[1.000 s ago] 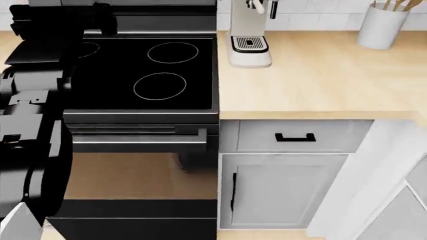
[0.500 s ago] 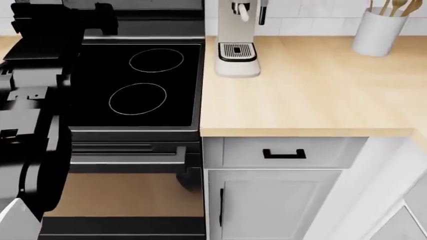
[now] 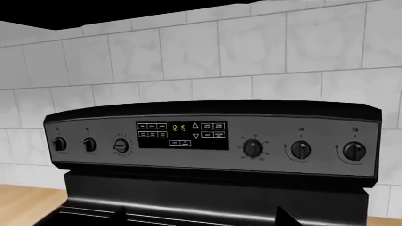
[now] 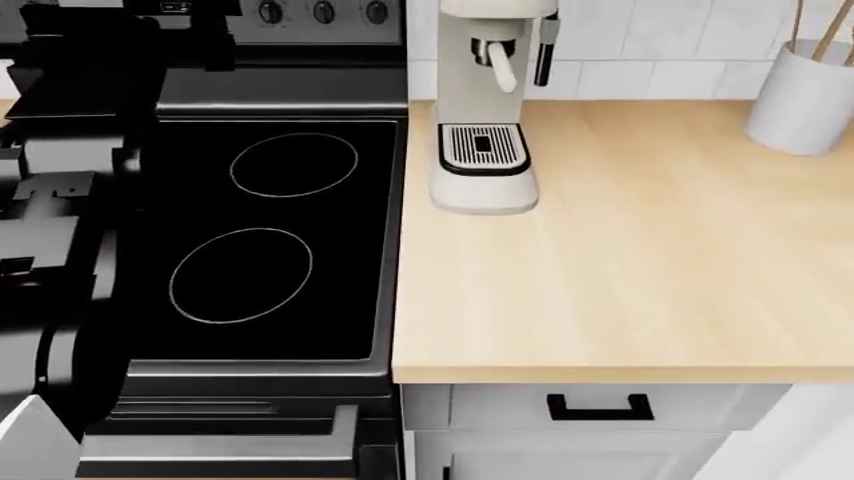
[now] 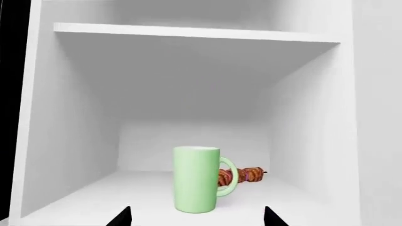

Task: Pick the mug from the cabinet, place it under the coffee machine dispenser, and press the start button.

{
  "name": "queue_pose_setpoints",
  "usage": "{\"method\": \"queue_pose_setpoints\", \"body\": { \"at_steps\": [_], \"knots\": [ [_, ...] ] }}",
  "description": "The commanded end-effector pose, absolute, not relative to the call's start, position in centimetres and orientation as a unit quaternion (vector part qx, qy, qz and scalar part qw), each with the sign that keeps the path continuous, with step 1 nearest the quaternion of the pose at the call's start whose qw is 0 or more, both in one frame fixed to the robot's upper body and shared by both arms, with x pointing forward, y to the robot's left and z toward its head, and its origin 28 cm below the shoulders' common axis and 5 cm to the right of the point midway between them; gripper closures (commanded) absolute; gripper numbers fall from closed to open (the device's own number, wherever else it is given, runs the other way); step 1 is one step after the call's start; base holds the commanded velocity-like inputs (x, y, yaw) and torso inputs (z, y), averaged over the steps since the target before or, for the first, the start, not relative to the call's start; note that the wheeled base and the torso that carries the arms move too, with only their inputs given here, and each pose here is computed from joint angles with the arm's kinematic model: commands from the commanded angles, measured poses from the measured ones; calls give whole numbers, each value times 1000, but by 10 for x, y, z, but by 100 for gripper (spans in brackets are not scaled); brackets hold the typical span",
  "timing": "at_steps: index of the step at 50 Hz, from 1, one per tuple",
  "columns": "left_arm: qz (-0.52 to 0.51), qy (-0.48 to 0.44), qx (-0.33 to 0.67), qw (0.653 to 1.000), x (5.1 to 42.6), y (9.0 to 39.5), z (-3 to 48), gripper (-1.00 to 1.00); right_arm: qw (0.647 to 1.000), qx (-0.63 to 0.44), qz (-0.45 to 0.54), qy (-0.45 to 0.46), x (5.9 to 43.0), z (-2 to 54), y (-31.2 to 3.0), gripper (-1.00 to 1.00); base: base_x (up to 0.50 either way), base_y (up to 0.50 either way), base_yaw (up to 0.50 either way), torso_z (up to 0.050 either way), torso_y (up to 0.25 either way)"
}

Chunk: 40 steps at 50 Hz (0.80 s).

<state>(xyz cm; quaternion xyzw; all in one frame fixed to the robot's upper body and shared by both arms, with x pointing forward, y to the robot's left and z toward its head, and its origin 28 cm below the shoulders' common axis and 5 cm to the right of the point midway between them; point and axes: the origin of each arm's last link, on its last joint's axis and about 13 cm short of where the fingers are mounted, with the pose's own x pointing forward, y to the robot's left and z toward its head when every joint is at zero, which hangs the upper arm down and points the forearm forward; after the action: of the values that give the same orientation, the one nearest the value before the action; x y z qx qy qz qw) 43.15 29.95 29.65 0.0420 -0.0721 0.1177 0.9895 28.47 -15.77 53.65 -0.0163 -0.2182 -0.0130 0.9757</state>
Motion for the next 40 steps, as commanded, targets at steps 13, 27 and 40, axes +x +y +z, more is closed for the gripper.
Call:
{"method": "queue_pose_setpoints", "body": {
  "at_steps": [13, 27, 40],
  "knots": [
    [118, -74, 41, 989, 431, 302, 299, -100, 977, -12, -12, -214, 289, 535, -156, -100, 500, 0, 0, 0, 1],
    [117, -80, 38, 989, 430, 302, 307, -100, 980, -5, -24, -197, 294, 529, -158, -100, 464, 0, 0, 0, 1],
    [113, -86, 33, 989, 430, 303, 312, -100, 986, 18, -40, -160, 336, 497, -162, -100, 0, 0, 0, 0, 0]
  ]
}}
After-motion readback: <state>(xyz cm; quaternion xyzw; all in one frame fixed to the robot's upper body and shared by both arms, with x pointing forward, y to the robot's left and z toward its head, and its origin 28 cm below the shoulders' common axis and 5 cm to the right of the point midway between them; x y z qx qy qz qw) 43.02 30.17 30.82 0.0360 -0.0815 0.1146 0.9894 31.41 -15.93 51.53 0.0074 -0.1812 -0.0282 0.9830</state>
